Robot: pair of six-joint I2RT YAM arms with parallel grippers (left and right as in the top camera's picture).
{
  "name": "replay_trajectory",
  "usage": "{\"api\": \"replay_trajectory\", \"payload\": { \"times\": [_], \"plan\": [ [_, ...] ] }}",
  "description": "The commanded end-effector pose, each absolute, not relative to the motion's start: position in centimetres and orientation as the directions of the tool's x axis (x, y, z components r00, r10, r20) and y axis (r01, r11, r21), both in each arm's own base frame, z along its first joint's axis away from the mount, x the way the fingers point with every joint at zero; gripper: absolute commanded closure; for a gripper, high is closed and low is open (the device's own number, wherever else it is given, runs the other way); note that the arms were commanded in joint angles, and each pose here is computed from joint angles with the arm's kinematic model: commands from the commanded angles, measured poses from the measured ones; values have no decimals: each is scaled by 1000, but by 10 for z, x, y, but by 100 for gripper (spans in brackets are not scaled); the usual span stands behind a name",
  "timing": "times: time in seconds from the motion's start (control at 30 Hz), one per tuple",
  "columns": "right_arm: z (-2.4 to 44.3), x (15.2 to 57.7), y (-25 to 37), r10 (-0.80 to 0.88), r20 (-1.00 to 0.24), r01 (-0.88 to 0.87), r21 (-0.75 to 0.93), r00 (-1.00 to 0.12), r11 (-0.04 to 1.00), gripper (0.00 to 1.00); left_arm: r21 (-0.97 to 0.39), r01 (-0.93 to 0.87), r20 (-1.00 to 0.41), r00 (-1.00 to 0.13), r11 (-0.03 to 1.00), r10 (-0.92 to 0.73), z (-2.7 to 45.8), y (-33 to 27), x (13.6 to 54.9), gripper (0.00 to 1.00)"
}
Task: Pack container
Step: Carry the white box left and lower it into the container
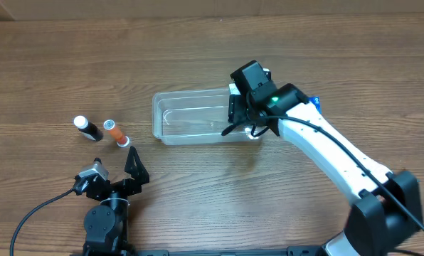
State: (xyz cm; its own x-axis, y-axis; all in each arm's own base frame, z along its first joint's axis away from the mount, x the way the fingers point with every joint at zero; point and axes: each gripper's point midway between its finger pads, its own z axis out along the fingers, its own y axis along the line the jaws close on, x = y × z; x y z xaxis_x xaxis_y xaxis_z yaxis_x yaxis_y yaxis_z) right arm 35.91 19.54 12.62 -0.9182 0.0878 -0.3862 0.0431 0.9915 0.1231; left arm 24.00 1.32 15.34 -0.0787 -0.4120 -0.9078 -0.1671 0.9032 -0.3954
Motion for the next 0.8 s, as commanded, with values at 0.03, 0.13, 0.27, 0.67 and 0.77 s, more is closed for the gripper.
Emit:
{"api": "replay_trajectory", "payload": {
  "times": [0.03, 0.13, 0.27, 0.67, 0.77],
  "plan": [
    [102, 367, 193, 111, -366, 86, 85, -924, 993, 25, -402, -168, -906, -66, 900, -418, 156, 14, 239, 0],
    [97, 363, 191, 120, -343, 100, 76, -932, 992, 20, -402, -168, -906, -67, 900, -417, 156, 14, 239, 0],
    [103, 370, 187, 103, -383, 89, 55, -918, 995, 15, -402, -168, -906, -66, 900, -418, 156, 14, 239, 0],
    [246, 368, 99, 239, -618, 219, 109, -749, 970, 1, -402, -168, -906, -66, 900, -418, 156, 14, 239, 0],
    [229, 366, 48, 211, -529, 204, 74, -822, 976, 0, -402, -168, -906, -66, 900, -418, 156, 14, 239, 0]
  ]
}}
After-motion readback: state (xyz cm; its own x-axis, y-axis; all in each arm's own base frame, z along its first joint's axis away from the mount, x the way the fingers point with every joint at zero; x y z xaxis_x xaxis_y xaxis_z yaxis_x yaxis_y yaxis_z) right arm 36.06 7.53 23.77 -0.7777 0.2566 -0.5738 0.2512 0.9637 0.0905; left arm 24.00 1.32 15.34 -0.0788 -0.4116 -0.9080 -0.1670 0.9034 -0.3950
